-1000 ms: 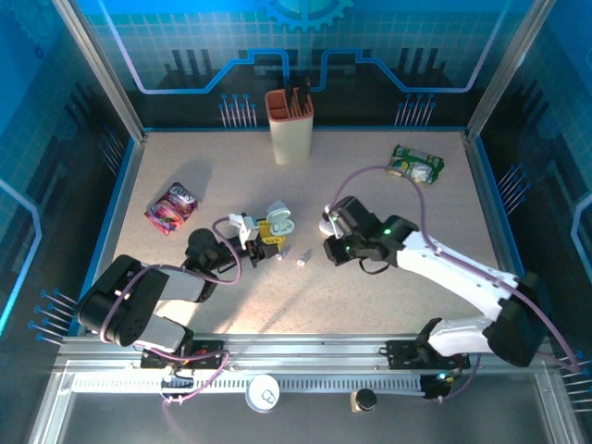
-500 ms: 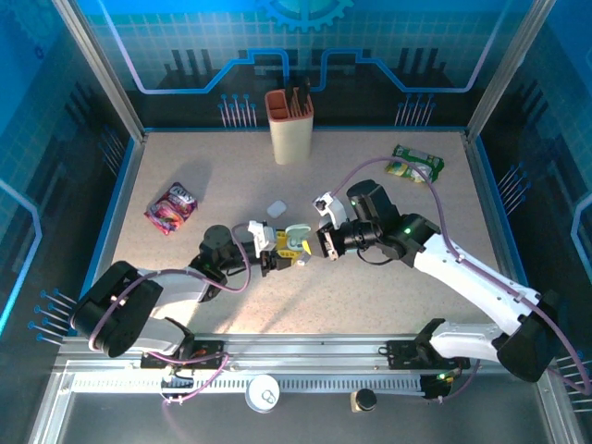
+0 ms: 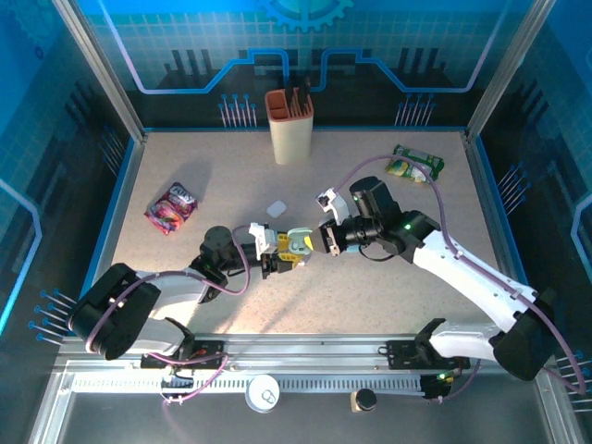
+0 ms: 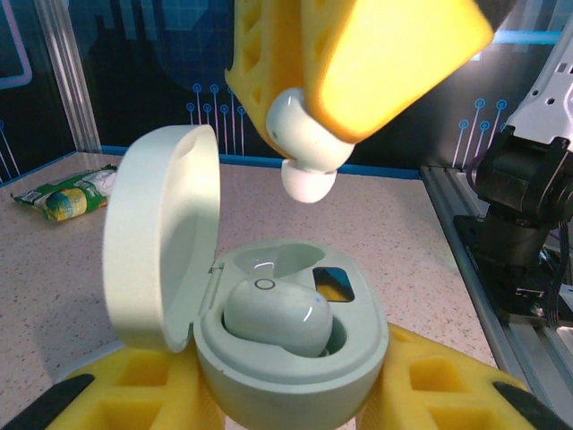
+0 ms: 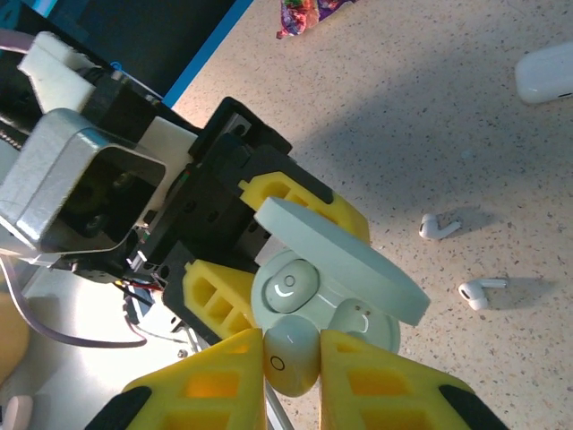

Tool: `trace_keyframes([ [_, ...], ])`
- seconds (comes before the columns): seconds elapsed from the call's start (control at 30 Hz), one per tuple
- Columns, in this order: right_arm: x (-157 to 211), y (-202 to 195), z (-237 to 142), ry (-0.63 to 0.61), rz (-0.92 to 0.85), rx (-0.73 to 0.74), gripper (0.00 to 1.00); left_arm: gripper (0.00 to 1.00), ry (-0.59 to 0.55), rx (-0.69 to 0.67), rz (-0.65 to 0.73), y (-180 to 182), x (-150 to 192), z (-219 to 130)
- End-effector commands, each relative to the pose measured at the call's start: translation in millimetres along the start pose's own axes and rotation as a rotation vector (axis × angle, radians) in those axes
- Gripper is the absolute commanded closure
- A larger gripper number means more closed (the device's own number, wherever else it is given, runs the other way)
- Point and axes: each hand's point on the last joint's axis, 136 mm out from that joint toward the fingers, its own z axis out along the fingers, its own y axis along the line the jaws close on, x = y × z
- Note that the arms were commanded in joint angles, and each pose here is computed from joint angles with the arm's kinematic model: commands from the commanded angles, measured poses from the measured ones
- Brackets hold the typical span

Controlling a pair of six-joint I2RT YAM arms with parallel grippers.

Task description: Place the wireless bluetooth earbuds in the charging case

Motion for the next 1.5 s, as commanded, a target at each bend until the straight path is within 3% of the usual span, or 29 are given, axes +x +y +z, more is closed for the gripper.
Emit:
trace_keyframes([
  [0.0,1,-5,3,0.005,0.000,-0.003,0.82,0.67,-0.047,0.033,0.056,-7,-18,1],
  [0.9,12,-15,15,0.063,0.090,-0.020,0.80,0.67,-0.056,-0.003,0.052,0,-16,1],
  [1.13,8,-19,10,0.046,0.114,0.007,0.67,0.67,-0.058,-0.002,0.053,-1,-17,1],
  [1.47,-4,-10,-8,-0.039,0.089,-0.027,0.57,0.66,-0.055,-0.009,0.055,0,-14,0],
])
